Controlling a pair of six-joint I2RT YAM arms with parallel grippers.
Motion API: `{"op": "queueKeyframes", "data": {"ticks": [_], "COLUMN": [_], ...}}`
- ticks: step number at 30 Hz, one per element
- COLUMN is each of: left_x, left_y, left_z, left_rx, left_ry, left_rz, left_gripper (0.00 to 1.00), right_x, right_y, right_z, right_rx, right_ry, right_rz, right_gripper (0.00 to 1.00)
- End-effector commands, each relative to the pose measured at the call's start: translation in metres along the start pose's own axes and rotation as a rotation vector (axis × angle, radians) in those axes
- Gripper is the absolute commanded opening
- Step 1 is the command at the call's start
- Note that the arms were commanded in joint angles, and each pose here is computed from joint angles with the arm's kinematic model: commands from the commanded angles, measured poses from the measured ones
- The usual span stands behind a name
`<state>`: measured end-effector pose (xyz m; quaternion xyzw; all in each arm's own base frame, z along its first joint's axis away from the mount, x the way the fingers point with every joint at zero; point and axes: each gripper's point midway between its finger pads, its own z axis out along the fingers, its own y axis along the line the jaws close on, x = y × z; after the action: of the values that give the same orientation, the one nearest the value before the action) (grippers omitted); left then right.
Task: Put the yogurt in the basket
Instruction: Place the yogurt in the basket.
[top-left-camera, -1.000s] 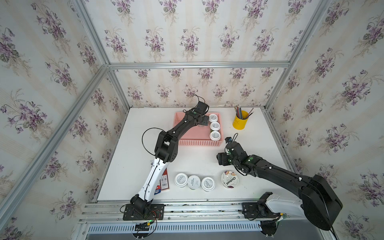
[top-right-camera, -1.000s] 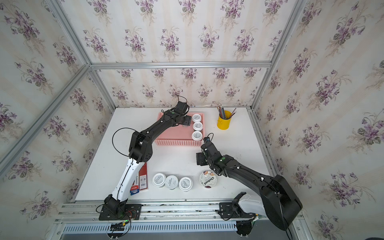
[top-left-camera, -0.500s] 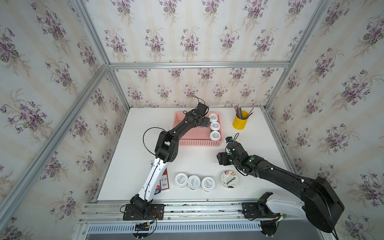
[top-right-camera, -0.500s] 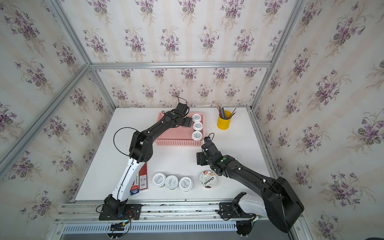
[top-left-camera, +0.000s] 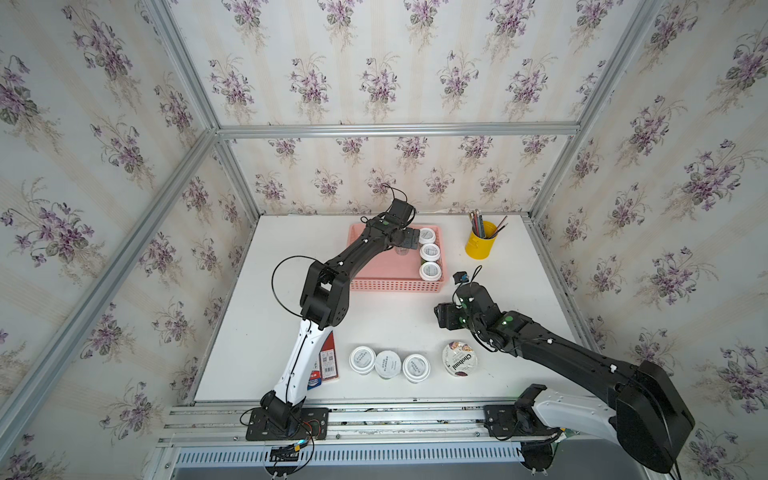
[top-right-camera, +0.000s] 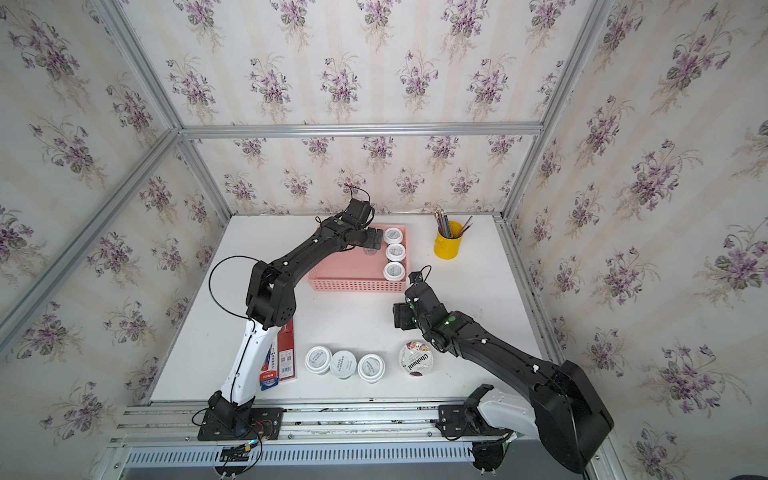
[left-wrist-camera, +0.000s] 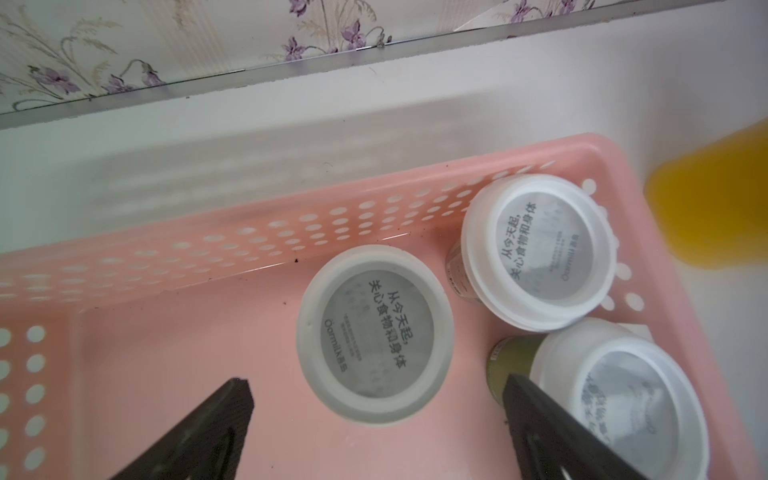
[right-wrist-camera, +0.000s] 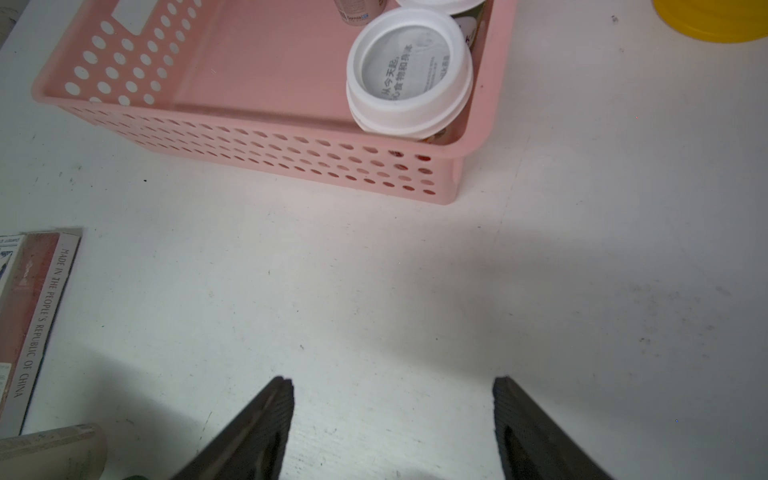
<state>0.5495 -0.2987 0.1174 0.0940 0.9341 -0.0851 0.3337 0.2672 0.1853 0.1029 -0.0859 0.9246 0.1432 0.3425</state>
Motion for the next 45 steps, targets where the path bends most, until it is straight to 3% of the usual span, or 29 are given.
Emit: {"op": "queueKeyframes", "data": {"ticks": [1,9,33,45], "left_x": [0.004,0.021,0.025,0.026], "left_y": [-0.001,-0.014,-0.021,-0.021], "left_z": [-0.011,-0.015,0.02,0.018], "left_rx": [0.019,0.099,0.159,0.176], "left_ry": [0.017,0.098,0.133,0.13], "left_rz": [-0.043,-0.117,-0.154,-0.151], "left_gripper": [0.99,0.86,0.86,0.87], "right_x": [0.0,-0.001,0.007,0.003], "right_y": [-0.001,0.001,-0.004,-0.004], "right_z": [-0.002,-0.004,-0.004,-0.004], "right_rx": [0.003,-0.009,0.004,0.013], "right_ry": [0.002,-0.006,0.005,0.0], "right_rz": [0.002,0.001,0.004,-0.001], "right_gripper": [0.8,0.8,0.8,0.8]}}
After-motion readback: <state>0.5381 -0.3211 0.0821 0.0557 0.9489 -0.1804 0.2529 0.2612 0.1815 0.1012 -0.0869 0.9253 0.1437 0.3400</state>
